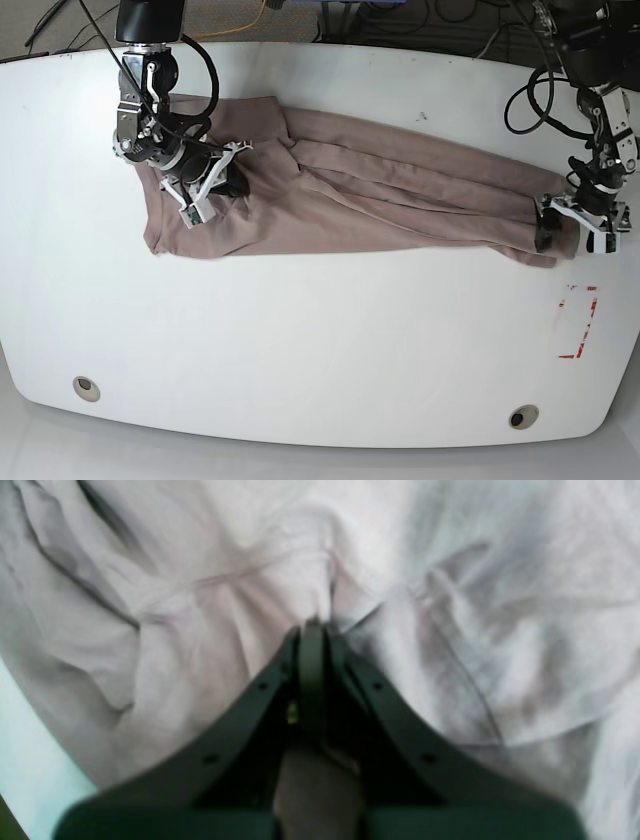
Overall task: Layout the t-shirt on the table in an organized manner, then fold the t-shirt properly
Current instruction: 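Drag the held strip end with the left gripper toward the right gripper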
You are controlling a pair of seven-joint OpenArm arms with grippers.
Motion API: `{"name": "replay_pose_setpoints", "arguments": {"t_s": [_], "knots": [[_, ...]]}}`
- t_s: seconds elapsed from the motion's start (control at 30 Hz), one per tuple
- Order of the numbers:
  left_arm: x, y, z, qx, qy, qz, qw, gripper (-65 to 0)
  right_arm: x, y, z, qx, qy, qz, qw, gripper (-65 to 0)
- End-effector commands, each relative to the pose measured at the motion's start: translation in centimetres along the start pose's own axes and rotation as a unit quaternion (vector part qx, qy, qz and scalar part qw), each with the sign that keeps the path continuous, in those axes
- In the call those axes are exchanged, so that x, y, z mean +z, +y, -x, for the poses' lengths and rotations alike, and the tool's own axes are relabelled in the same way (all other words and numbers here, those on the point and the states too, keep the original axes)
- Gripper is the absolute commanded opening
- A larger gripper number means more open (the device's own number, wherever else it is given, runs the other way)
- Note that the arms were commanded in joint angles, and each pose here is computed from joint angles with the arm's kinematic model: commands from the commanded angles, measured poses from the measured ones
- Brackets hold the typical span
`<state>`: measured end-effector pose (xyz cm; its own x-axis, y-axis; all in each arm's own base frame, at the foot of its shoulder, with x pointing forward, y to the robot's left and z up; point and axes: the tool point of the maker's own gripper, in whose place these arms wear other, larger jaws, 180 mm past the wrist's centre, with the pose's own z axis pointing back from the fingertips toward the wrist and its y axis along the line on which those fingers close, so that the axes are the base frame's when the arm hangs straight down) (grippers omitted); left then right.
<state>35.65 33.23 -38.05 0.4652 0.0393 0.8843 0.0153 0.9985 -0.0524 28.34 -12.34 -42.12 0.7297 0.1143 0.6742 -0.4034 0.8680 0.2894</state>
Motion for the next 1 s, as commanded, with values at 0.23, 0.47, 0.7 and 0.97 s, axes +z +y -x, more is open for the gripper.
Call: {"name": "replay_pose_setpoints", "arguments": {"t_s": [0.23,0.47,0.7,0.97], "knots": [[-0.9,-0.2,0.7,0.028,0.006,0.003,1.0,0.0,0.5,-0.5,-1.4,0.01,-0.021,0.004,0.9997,-65.0],[-0.9,-0.2,1.9,0.033,0.021,0.003,0.999,0.0,0.5,-0.6,-1.4,0.01,-0.022,0.004,0.9997,-65.0],[0.0,-0.5,4.7,0.03,0.057,0.007,0.998,0.0,0.4,-0.4,-1.5,0.008,-0.023,0.003,0.9997,-65.0],[0.6,-1.0,6.4,0.022,0.077,0.014,0.997,-3.8,0.3,-0.4,-1.6,0.006,-0.025,0.004,0.9997,-65.0]]}}
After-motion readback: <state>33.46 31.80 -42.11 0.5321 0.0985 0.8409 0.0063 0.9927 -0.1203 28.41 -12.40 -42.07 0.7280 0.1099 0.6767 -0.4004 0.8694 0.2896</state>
